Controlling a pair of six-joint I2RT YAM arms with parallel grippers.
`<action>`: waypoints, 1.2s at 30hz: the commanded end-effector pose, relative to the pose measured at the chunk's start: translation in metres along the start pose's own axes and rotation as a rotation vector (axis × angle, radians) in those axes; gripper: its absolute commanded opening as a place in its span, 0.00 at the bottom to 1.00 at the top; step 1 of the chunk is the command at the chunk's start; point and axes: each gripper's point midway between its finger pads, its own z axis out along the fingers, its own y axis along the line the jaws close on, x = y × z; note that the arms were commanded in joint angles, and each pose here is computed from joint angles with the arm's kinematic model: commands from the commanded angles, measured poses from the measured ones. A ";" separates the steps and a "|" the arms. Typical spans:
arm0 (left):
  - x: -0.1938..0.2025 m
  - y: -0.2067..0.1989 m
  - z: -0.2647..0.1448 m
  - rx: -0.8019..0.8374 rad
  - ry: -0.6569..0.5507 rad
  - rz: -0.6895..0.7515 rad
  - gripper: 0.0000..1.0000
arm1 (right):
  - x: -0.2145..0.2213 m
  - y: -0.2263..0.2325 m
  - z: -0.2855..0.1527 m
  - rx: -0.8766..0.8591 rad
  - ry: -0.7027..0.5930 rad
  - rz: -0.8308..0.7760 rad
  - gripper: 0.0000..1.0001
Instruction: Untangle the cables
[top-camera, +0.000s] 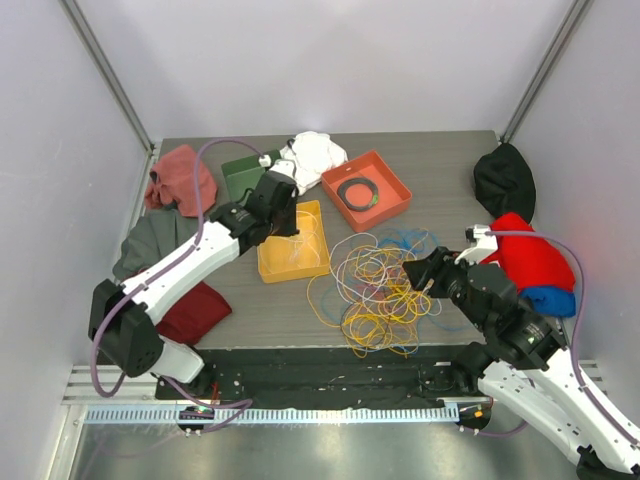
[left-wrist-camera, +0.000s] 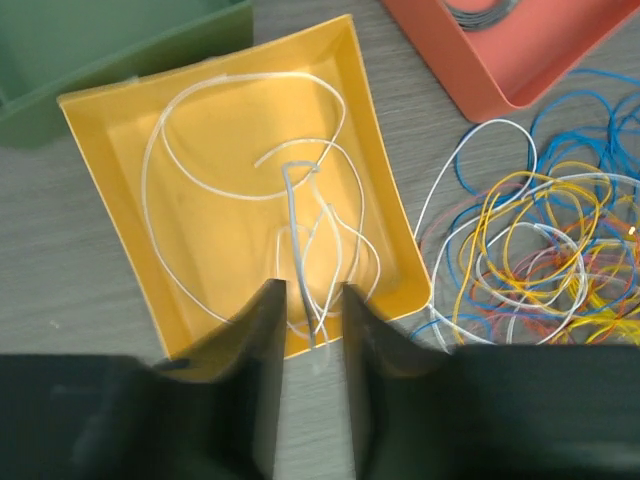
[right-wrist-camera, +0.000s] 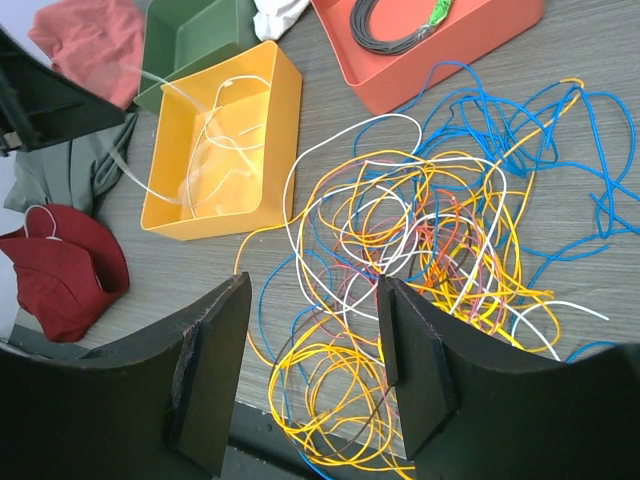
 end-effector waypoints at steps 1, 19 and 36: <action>-0.019 -0.005 0.006 0.020 -0.051 -0.052 0.65 | 0.000 0.000 0.001 -0.002 -0.009 0.009 0.61; 0.037 -0.125 0.010 0.391 0.027 0.004 0.97 | 0.018 0.000 0.021 0.007 0.041 0.008 0.61; 0.039 -0.129 0.092 0.191 0.110 0.197 0.82 | 0.019 -0.006 0.017 0.023 0.038 0.003 0.61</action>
